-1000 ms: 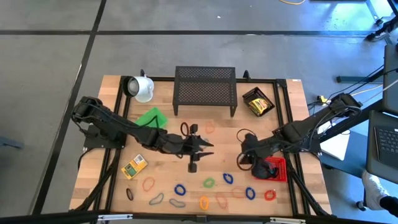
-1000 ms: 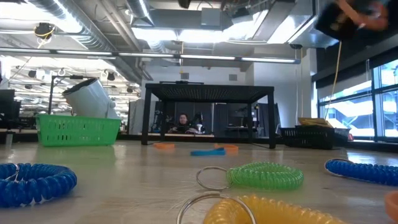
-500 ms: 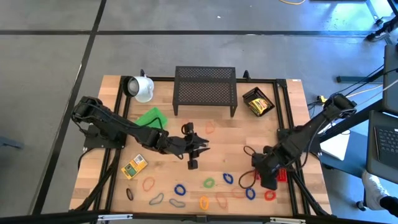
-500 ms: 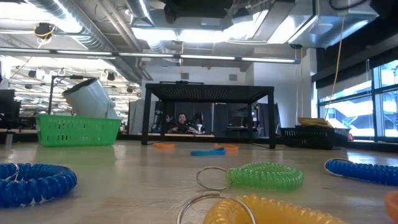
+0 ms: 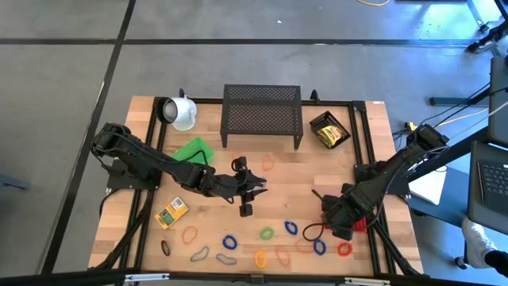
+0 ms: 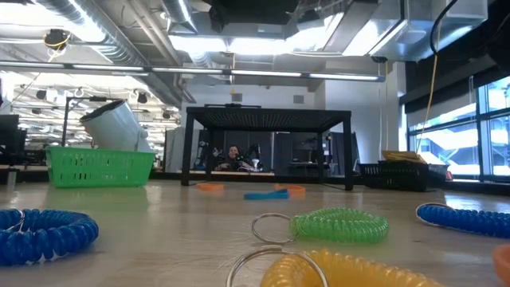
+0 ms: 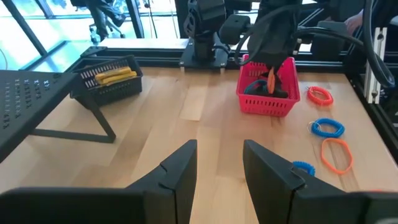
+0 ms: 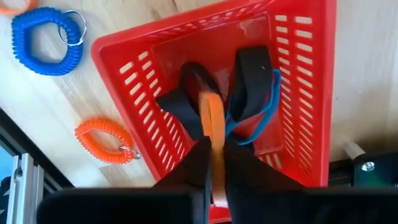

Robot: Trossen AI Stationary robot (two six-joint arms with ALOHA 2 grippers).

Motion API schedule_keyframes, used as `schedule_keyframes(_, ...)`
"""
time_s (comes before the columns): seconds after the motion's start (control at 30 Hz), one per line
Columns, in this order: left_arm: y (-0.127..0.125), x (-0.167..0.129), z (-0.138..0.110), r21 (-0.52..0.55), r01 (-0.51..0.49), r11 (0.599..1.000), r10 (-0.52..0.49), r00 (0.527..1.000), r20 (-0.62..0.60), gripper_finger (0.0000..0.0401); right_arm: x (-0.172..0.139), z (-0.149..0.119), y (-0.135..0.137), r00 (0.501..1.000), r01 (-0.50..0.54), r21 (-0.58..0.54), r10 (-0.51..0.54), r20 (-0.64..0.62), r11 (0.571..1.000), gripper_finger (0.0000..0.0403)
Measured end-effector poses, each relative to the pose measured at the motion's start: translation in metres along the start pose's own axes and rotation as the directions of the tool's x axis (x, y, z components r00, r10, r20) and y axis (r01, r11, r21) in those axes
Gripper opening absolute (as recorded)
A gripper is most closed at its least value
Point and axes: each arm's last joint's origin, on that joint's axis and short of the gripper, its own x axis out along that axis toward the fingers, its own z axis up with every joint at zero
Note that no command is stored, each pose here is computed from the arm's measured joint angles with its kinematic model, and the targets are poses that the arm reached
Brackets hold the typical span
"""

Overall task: Pick & Place Office Desk Supplies
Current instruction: Put the orange rubber band into the red bin, then put the bottom left blue spring keychain into the green bin

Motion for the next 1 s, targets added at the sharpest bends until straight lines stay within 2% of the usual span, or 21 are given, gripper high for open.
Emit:
schedule_keyframes(0.17, 0.000, 0.000, 0.000, 0.000, 0.000, 1.000, 0.000, 1.000, -0.001, 0.0125, 0.000, 0.000, 0.000, 1.000, 0.002, 0.000, -0.002, -0.001, 1.000, 0.0071)
schedule_keyframes(0.37, 0.000, 0.000, 0.000, -0.007, 0.001, 1.000, -0.001, 1.000, -0.001, 0.0125, 0.000, 0.001, 0.000, 1.000, 0.011, 0.006, -0.011, 0.015, 1.000, 0.0132)
schedule_keyframes(0.5, -0.003, -0.001, -0.002, -0.081, 0.024, 0.996, -0.026, 0.999, -0.021, 0.0125, 0.000, 0.001, 0.000, 1.000, 0.011, 0.000, -0.011, 0.015, 1.000, 0.0173)
schedule_keyframes(0.6, -0.007, -0.003, -0.012, -0.162, 0.096, 0.982, -0.116, 0.986, -0.121, 0.0125, 0.000, 0.001, 0.000, 1.000, 0.011, -0.002, -0.011, 0.015, 1.000, 0.0197)
schedule_keyframes(0.67, -0.010, -0.007, -0.020, -0.225, 0.134, 0.965, -0.184, 0.959, -0.216, 0.0127, 0.000, 0.001, 0.000, 1.000, 0.012, -0.003, -0.012, 0.016, 1.000, 0.0208)
schedule_keyframes(0.73, -0.014, -0.010, -0.031, -0.300, 0.130, 0.945, -0.229, 0.917, -0.327, 0.0130, 0.000, 0.001, -0.001, 0.999, 0.020, -0.013, -0.020, 0.031, 1.000, 0.0216)
schedule_keyframes(0.87, -0.025, -0.024, -0.055, -0.425, 0.028, 0.905, -0.279, 0.794, -0.541, 0.0146, 0.000, 0.003, -0.001, 0.996, 0.051, -0.045, -0.047, 0.078, 0.998, 0.0221)
schedule_keyframes(0.93, -0.034, -0.031, -0.066, -0.440, -0.011, 0.898, -0.292, 0.732, -0.615, 0.0157, 0.000, 0.004, -0.002, 0.992, 0.072, -0.048, -0.066, 0.110, 0.996, 0.0222)
schedule_keyframes(1.0, -0.046, -0.036, -0.075, -0.406, 0.012, 0.914, -0.296, 0.704, -0.646, 0.0169, 0.000, 0.005, -0.002, 0.986, 0.094, -0.059, -0.084, 0.143, 0.994, 0.0222)
